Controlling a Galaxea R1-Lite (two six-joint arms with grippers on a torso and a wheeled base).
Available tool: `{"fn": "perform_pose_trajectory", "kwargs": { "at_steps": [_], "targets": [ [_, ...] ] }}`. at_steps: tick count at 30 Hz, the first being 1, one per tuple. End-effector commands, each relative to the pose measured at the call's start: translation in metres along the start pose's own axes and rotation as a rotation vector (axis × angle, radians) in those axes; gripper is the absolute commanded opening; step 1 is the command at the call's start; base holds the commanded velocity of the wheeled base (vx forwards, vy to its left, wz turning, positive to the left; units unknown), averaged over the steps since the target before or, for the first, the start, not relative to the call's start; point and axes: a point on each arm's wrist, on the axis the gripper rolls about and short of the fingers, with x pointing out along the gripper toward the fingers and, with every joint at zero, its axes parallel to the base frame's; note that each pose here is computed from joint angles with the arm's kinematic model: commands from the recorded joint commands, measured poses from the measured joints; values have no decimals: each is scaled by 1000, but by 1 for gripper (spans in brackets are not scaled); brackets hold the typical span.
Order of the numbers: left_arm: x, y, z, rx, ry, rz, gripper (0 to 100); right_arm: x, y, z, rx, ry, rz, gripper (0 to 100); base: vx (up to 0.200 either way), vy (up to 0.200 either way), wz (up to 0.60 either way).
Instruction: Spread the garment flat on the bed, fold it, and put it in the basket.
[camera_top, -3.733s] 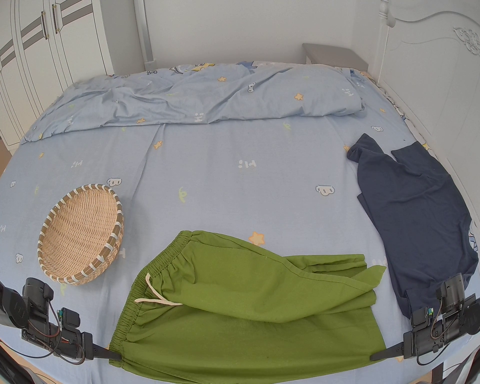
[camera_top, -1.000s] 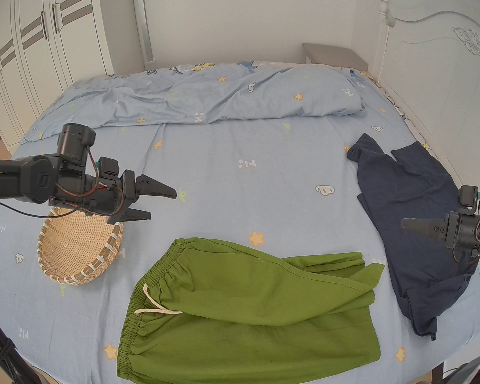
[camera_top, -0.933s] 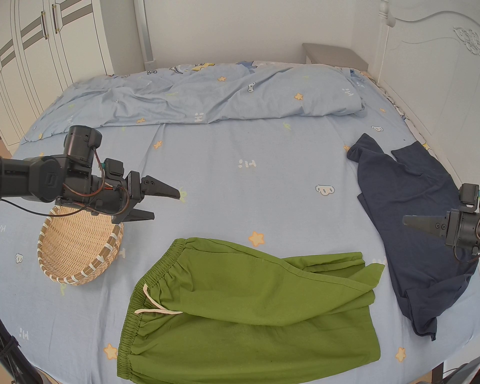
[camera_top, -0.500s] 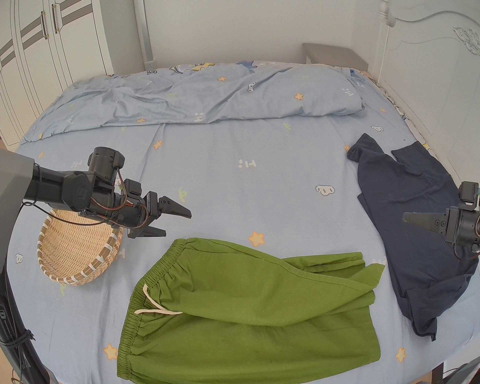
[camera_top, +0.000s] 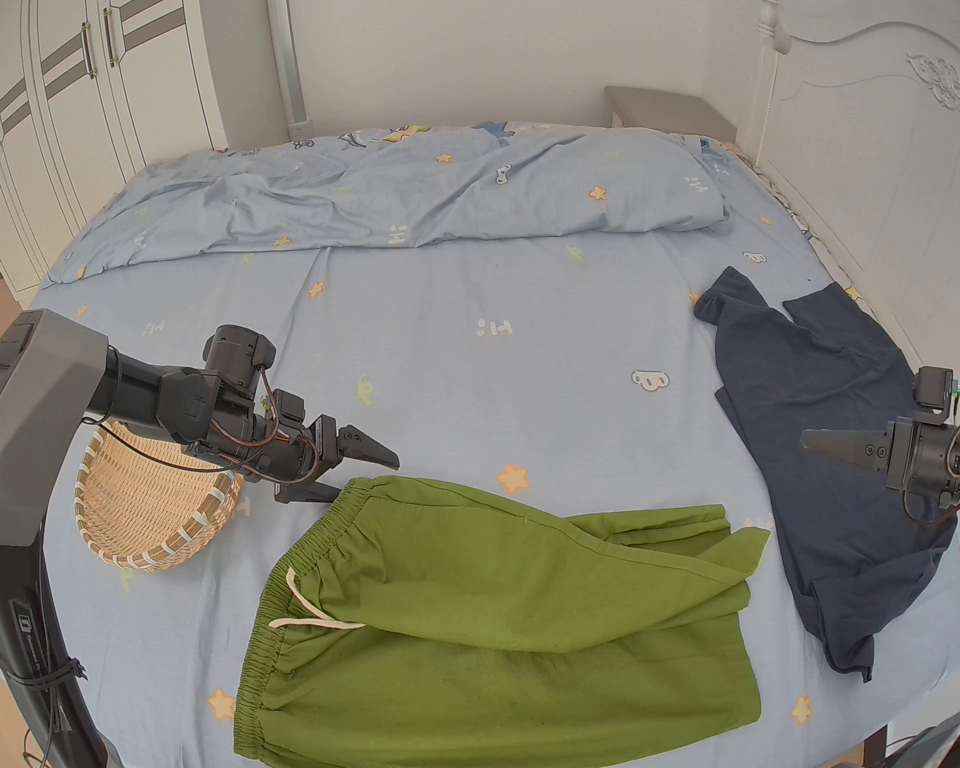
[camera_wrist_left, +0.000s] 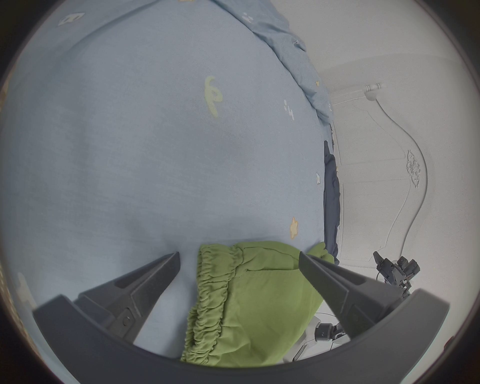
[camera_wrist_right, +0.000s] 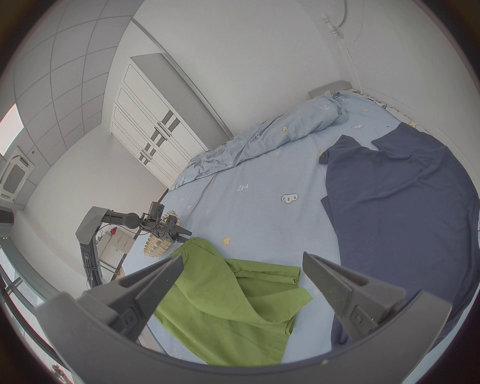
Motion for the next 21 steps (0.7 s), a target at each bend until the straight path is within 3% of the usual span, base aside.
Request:
{"fn": "perform_pose_trajectory", "kwargs": {
  "at_steps": [1, 3, 4, 21],
  "targets": [
    [7, -1, -4, -2, 21, -1, 100, 2, 2, -3, 2, 13, 12, 100, 0, 0, 0],
    [7, 0, -4, -3, 23, 0, 100, 3, 3, -3, -3, 12, 19, 100, 0, 0, 0],
    [8, 0, -4, -3, 24, 0, 0, 3, 2, -4, -2, 13, 19, 100, 0, 0, 0],
    [-13, 1, 1, -14, -18, 7, 0, 12, -1, -8, 12, 44, 28, 100, 0, 0, 0]
  ]
}}
